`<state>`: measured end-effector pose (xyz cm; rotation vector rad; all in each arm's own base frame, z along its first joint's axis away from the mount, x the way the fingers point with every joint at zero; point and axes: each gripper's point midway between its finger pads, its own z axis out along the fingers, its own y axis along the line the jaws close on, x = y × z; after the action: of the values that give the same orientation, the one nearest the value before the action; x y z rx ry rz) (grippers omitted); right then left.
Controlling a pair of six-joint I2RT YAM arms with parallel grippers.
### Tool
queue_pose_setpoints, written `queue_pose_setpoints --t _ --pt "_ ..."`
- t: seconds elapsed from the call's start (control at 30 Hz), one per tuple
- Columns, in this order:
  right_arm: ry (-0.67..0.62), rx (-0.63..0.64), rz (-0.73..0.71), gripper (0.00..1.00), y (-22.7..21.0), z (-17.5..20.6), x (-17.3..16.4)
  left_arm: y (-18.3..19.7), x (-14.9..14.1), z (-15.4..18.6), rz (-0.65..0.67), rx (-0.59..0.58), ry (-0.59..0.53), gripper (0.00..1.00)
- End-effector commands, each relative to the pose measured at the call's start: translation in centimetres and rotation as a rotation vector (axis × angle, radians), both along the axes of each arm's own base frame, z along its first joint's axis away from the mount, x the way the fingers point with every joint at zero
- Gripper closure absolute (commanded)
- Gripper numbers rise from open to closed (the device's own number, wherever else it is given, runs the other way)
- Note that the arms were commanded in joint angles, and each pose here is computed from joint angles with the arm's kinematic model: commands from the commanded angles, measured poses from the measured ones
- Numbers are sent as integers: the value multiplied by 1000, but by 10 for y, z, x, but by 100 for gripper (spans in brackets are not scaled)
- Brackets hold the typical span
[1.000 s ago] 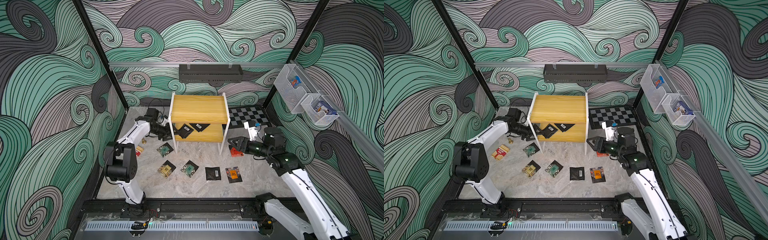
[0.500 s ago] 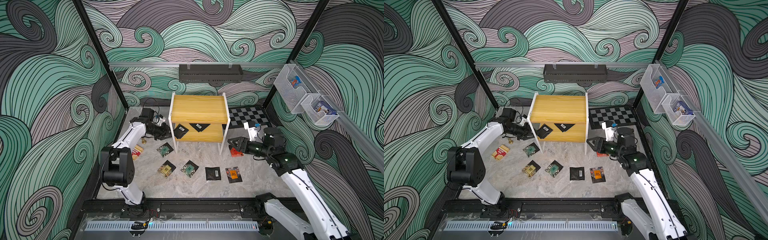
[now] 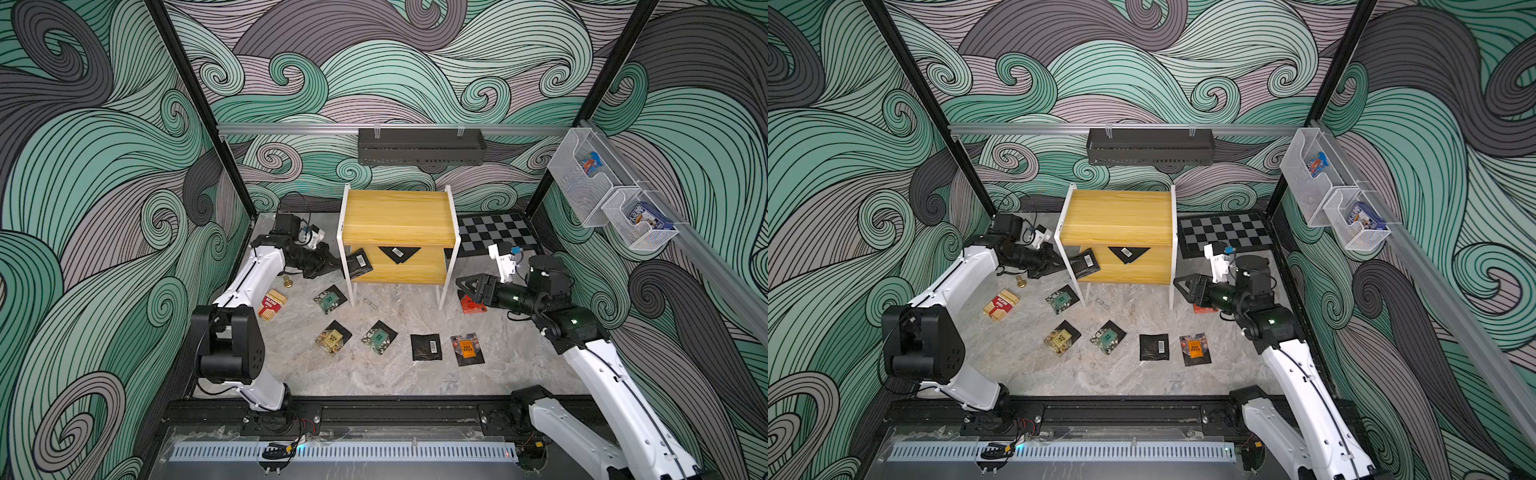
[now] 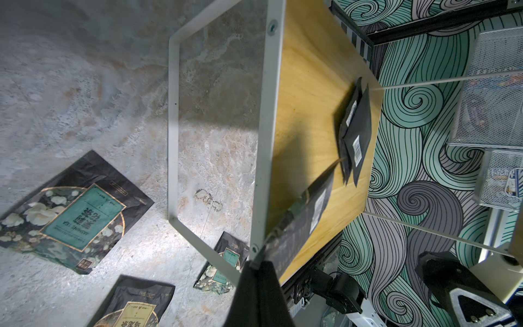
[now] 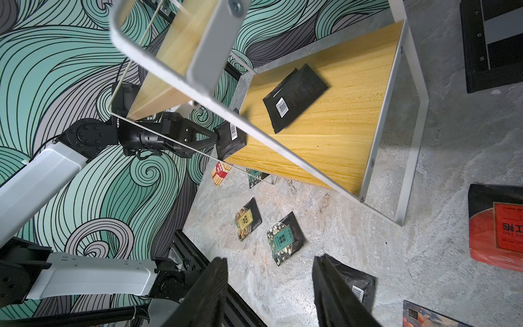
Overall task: Remove the tea bags from the shelf
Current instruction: Pick up the tea bag from the shelf.
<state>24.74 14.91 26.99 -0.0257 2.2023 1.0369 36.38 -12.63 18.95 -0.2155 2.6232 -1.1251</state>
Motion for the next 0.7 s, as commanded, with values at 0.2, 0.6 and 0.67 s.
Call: queue_pose_setpoints --t 0.2,0.6,0.67 --pt "-4 4 9 47 1 0 -5 15 -5 17 56 7 -43 100" --pt "-9 8 17 47 2 3 -5 45 1 27 170 29 -83 100" --pt "-10 5 16 47 2 3 -5 51 3 28 193 32 -90 100"
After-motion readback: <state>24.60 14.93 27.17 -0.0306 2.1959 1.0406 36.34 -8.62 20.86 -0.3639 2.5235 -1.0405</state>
